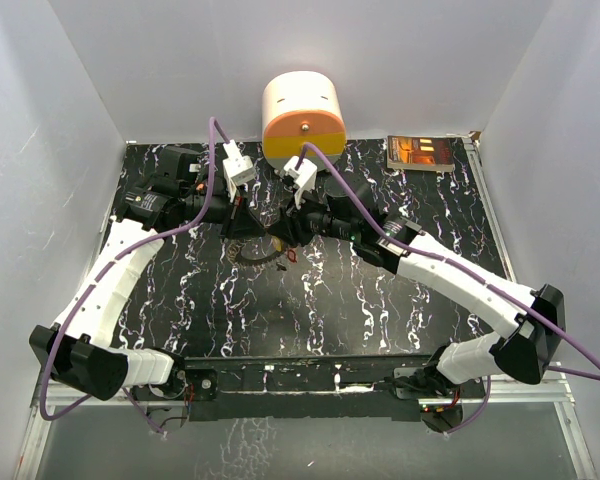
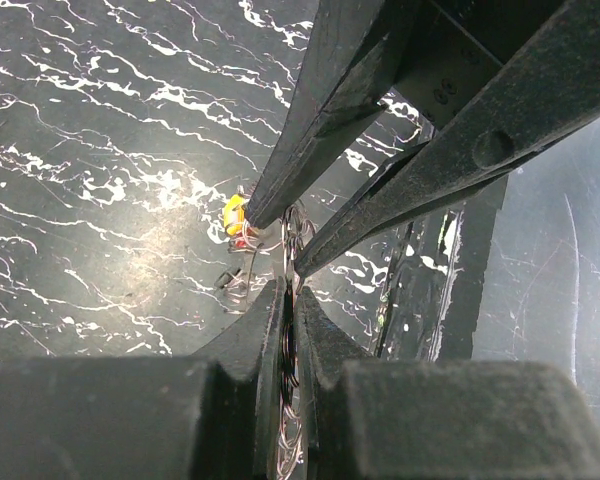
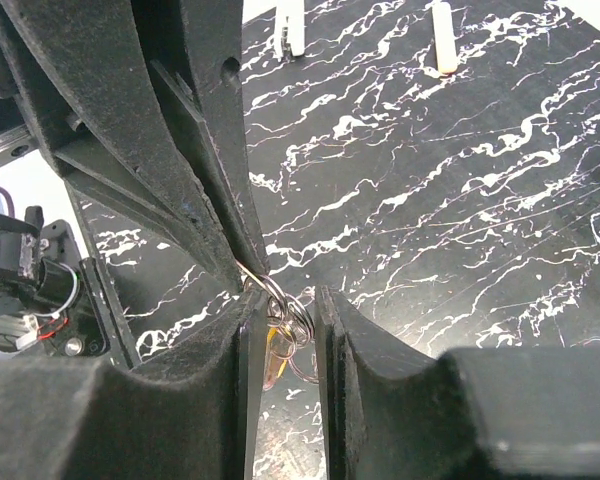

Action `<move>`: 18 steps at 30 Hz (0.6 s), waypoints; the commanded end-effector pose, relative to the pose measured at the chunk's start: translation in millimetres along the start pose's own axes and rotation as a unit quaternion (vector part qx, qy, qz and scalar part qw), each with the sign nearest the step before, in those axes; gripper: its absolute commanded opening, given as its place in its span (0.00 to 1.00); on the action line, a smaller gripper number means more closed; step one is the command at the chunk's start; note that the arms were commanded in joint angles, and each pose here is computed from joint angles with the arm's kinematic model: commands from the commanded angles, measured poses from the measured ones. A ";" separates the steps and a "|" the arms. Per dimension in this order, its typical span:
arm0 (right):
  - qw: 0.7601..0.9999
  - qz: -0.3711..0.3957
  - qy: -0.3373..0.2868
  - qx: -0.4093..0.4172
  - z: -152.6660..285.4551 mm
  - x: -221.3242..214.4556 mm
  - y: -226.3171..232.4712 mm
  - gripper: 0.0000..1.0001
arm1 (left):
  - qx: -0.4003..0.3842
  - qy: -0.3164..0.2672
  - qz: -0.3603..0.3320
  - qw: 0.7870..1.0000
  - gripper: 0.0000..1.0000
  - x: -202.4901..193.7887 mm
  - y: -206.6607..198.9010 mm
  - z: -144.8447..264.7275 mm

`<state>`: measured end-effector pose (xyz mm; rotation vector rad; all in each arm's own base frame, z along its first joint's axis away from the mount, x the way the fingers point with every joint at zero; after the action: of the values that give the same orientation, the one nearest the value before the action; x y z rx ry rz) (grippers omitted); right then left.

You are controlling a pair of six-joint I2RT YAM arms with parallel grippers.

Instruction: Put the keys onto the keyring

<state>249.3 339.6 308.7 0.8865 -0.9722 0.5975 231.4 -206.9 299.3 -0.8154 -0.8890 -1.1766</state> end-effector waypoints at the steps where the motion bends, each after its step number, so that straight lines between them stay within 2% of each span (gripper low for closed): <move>1: 0.996 0.032 -0.085 -0.020 15.1 49.0 2.3 0.30 | -0.023 -0.040 -0.032 0.998 0.00 22.4 -18.0 11.2; 11: 0.991 0.034 -0.130 -0.011 34.0 67.3 12.0 0.31 | -0.023 -0.038 -0.030 0.999 0.00 20.4 -17.3 10.4; 18: 0.993 0.034 -0.113 0.015 29.7 62.2 19.4 0.32 | -0.025 -0.039 -0.031 0.998 0.00 21.1 -17.7 10.3</move>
<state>251.6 323.2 350.7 0.8973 -1.1278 0.5458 229.5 -208.6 301.7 -0.8394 -0.8937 -1.1834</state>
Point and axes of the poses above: each gripper's point midway between its finger pads, its own z axis back along the fingers, its own y axis along the line the jaws close on, x = y × z, the point moved 2 cm from there along z, back along the fingers, and after that the axes turned 14 degrees about -z, right-handed, at the moved point
